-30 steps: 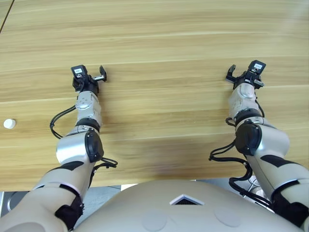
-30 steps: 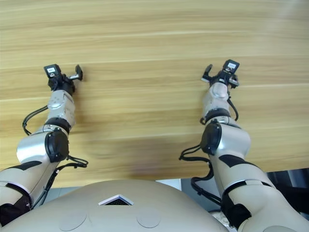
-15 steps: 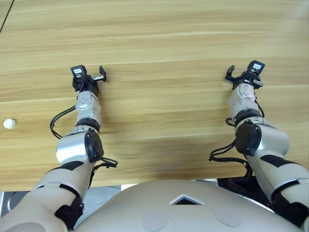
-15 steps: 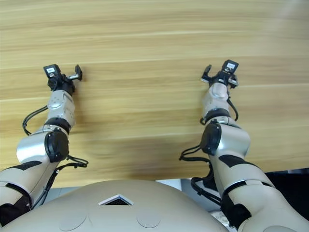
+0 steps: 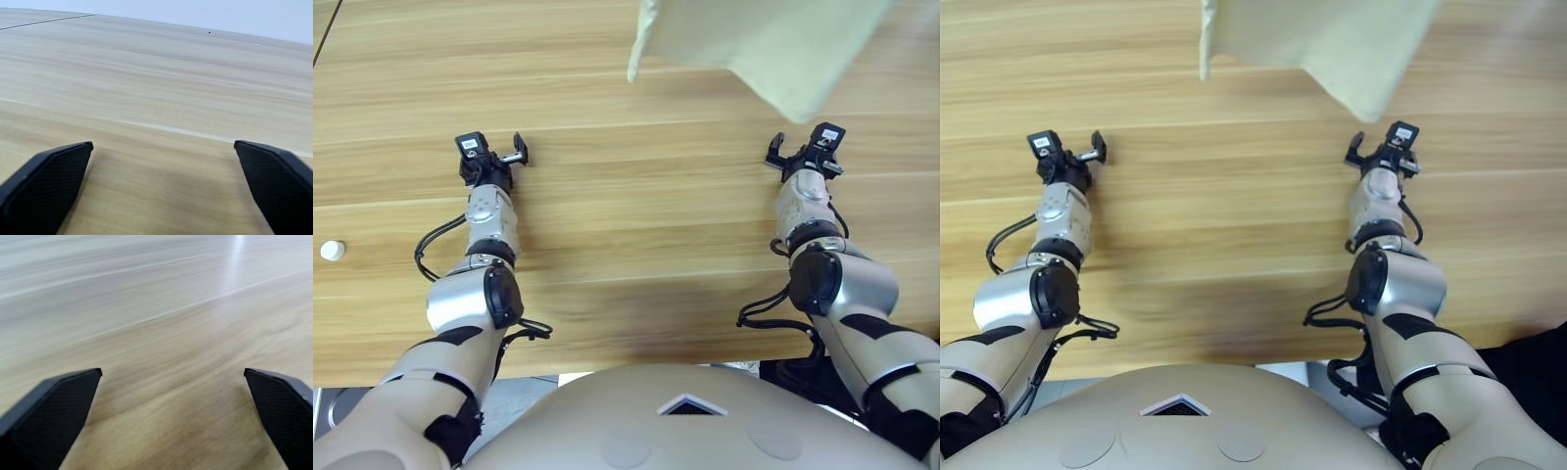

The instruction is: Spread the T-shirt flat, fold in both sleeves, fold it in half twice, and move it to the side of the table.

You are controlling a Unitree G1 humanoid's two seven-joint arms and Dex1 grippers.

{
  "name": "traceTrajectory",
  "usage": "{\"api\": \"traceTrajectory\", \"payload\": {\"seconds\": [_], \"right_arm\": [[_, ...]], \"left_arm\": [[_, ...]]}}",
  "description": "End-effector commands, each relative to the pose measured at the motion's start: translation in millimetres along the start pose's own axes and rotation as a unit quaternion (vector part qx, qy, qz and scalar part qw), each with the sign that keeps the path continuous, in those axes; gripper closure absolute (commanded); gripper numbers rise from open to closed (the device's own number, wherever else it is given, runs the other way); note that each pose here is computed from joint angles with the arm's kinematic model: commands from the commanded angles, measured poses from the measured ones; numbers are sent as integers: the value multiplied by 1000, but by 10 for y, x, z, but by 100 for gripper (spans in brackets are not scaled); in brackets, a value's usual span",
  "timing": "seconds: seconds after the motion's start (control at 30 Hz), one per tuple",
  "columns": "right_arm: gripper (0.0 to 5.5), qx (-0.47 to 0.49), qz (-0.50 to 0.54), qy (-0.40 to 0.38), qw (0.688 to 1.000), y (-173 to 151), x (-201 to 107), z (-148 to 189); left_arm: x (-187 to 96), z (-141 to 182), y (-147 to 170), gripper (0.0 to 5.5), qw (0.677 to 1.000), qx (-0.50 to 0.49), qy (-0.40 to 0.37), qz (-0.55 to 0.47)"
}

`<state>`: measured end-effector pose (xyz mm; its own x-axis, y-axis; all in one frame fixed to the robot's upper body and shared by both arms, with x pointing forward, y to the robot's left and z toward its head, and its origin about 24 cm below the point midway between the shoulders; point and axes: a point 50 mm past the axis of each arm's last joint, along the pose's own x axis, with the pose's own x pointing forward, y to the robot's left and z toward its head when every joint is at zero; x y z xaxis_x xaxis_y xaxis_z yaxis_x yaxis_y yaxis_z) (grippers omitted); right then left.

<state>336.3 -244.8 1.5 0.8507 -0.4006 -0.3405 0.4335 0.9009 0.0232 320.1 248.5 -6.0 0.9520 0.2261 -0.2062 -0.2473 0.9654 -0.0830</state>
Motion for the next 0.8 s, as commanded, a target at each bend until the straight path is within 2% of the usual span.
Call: {"api": "traceTrajectory", "payload": {"seconds": [0.03, 0.33, 0.8], "right_arm": [[10, -3, 7, 3, 1000, 19, 4, 7], [10, -5, 4, 2, 1000, 6, 4, 8], [10, -6, 5, 2, 1000, -14, 5, 2]], "left_arm": [[4, -31, -25, 10, 1000, -10, 16, -5], [13, -73, 22, 10, 996, -69, 50, 6], [20, -68, -4, 10, 997, -67, 50, 3]]}}
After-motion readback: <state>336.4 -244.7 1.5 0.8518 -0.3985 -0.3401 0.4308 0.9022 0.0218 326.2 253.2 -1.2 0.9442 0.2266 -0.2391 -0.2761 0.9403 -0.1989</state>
